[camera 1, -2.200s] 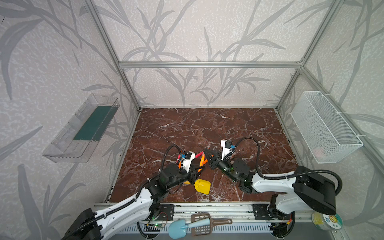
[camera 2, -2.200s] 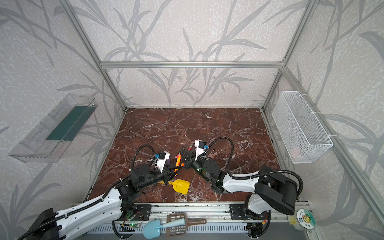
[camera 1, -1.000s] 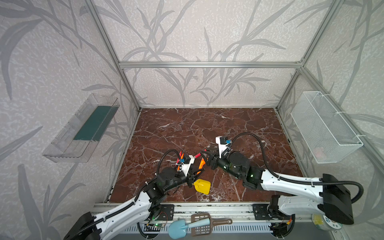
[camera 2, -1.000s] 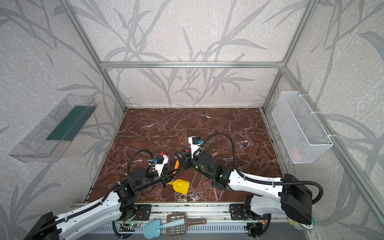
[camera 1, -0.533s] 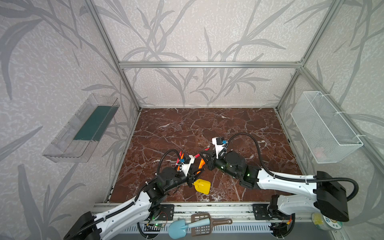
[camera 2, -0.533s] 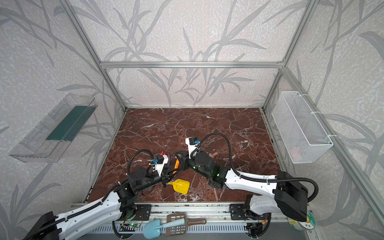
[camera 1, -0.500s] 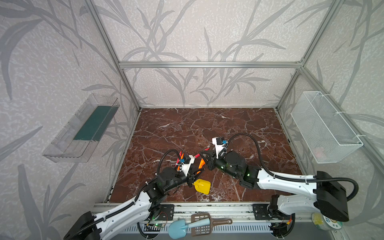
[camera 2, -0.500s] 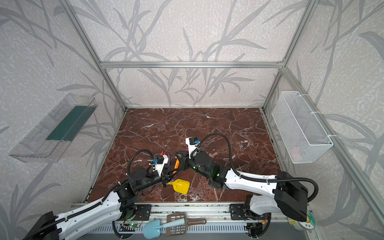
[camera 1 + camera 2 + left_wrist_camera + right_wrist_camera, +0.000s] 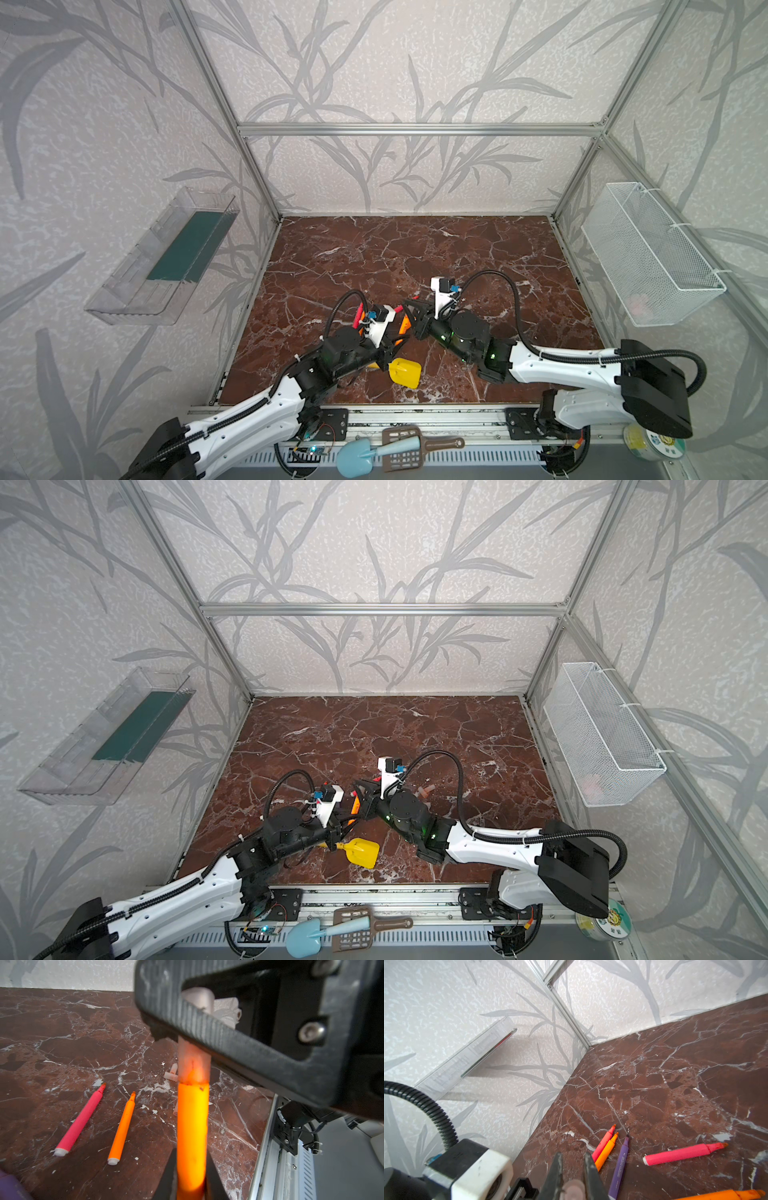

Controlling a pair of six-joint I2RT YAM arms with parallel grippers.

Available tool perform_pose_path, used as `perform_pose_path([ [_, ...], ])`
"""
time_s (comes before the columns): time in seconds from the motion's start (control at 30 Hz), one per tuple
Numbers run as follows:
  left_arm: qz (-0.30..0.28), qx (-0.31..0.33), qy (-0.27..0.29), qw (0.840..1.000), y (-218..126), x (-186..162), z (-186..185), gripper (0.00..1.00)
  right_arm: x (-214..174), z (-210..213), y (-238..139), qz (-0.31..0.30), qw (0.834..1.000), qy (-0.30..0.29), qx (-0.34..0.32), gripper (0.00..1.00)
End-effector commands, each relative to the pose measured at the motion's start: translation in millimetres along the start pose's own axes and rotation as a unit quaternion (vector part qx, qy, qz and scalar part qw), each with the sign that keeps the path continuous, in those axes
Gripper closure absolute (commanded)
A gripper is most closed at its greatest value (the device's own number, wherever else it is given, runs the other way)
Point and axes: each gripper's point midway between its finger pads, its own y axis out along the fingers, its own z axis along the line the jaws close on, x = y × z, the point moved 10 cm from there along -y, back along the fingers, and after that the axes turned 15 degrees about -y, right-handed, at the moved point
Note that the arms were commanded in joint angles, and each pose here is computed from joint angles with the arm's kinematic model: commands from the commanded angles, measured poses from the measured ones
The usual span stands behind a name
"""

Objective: Insert the pens into the pen caps
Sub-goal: 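Push the pink cap down onto the orange marker tip with the right gripper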

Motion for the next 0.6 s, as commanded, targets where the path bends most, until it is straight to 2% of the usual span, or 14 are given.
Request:
perform_pose_path([
  [0.0,-0.202,0.098,0.027,0.974,-14,81,-16,1.00,-74,14,-14,0.164,0.986,-0.011,0.018,1.00],
  [0.1,-0.234,0.157,0.043,0.959,-16,93,-13,1.00,-83,20,-9,0.182,0.983,-0.004,0.003,1.00],
  [0.33,-0.244,0.170,0.029,0.954,-23,103,-16,1.00,-88,12,-13,0.179,0.984,0.004,-0.019,1.00],
  [0.4,-0.230,0.155,0.020,0.961,-22,105,-14,1.00,-87,13,-16,0.157,0.987,-0.007,0.020,1.00],
  [0.57,-0.185,0.051,-0.016,0.981,-26,110,-9,1.00,-87,19,-22,0.103,0.987,-0.034,0.118,1.00],
])
